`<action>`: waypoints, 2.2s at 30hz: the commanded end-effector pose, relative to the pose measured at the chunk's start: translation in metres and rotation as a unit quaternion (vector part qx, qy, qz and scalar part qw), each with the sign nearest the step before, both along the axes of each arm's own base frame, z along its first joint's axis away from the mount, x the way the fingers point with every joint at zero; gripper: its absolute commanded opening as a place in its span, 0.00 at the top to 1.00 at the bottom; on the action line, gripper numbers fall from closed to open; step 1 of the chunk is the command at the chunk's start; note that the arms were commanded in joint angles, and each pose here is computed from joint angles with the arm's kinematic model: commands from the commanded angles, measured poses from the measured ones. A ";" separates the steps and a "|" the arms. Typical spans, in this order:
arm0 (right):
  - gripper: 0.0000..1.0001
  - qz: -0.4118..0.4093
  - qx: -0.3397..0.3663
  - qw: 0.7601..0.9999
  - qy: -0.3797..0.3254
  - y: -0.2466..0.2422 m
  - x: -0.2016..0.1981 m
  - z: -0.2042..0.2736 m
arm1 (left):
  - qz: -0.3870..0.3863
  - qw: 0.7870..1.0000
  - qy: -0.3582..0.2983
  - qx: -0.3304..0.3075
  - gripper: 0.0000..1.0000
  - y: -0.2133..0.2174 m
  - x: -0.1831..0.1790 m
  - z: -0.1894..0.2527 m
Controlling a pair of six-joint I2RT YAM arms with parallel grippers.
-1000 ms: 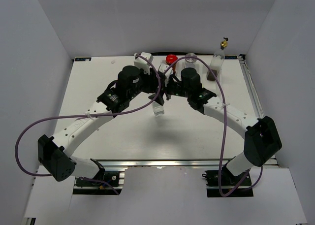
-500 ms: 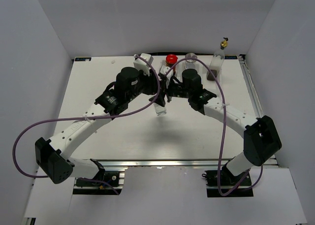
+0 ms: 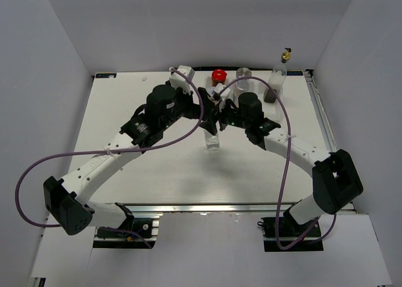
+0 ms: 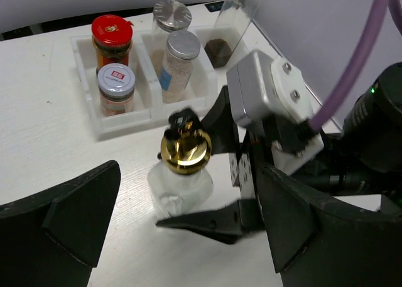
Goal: Organize the condiment bottles
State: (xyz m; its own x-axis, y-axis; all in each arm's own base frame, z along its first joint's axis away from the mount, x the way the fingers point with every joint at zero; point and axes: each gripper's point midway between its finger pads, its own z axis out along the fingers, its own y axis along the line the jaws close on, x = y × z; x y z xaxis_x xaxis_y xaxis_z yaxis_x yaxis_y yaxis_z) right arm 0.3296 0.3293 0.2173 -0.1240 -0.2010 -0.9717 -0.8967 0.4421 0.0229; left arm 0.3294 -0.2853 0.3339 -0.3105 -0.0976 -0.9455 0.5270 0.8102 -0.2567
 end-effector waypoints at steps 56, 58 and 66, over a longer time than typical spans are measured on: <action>0.32 -0.622 0.073 0.769 -0.126 -0.293 0.223 0.044 | 0.490 0.867 0.087 -0.008 0.02 0.280 0.069 -0.131; 0.22 -0.631 0.074 0.764 -0.113 -0.295 0.222 0.042 | 0.491 0.867 0.085 -0.011 0.02 0.280 0.069 -0.128; 0.11 -0.637 0.060 0.763 -0.094 -0.299 0.209 0.044 | 0.499 0.862 0.083 -0.024 0.02 0.281 0.075 -0.119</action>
State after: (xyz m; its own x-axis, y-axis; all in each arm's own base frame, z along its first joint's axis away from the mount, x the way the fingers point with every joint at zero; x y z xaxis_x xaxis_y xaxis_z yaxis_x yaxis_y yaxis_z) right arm 0.5431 0.0375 0.2121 -0.1059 0.0175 -0.9942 0.2345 0.9721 -0.0079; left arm 0.4003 -0.0080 0.1970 -0.2228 -0.4159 -0.8817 -0.4663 0.8397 -0.2783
